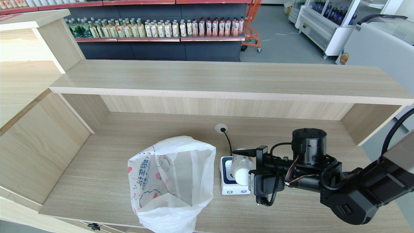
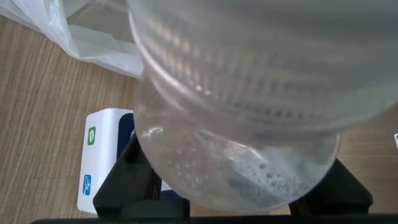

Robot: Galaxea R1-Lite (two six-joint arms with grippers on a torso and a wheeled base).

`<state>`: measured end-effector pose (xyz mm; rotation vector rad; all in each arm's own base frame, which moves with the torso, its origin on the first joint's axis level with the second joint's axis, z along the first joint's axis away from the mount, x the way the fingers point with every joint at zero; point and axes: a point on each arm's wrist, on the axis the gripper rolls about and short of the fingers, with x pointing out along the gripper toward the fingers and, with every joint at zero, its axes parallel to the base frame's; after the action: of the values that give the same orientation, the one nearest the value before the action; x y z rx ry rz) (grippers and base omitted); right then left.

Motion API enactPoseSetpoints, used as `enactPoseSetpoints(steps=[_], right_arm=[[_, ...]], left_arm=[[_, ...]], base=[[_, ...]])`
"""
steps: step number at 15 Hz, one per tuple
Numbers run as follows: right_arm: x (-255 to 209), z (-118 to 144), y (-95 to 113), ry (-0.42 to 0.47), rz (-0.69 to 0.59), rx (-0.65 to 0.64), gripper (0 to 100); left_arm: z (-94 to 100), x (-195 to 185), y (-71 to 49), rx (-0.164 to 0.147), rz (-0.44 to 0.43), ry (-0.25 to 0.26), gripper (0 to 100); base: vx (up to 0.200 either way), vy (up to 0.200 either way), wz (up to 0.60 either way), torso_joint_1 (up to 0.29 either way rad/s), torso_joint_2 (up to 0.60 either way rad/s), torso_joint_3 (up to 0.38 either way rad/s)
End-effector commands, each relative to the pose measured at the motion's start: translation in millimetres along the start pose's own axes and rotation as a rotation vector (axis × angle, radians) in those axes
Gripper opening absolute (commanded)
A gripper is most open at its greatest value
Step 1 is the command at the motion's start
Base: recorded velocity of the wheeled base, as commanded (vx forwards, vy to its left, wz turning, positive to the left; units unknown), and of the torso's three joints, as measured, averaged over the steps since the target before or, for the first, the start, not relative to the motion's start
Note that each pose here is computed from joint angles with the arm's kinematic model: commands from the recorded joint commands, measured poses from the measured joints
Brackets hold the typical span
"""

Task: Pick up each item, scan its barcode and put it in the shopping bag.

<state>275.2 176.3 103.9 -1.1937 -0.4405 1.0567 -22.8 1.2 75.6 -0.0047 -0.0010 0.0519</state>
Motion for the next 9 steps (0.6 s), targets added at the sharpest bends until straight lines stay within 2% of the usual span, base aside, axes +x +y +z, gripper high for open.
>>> enactPoseSetpoints(steps=[1, 9], right_arm=[[9, -2, 5, -0.008, 0.015, 0.002, 0], [21, -10, 19, -0.012, 0.018, 0.0, 0]], left_arm=[[0.0, 0, 0.0, -0.001, 0.0, -0.001, 100], [0.0, 0, 0.0, -0.001, 0.0, -0.001, 100]], base=[[0.0, 0.0, 0.0, 0.0, 0.0, 0.0], [0.0, 0.0, 0.0, 0.0, 0.0, 0.0]])
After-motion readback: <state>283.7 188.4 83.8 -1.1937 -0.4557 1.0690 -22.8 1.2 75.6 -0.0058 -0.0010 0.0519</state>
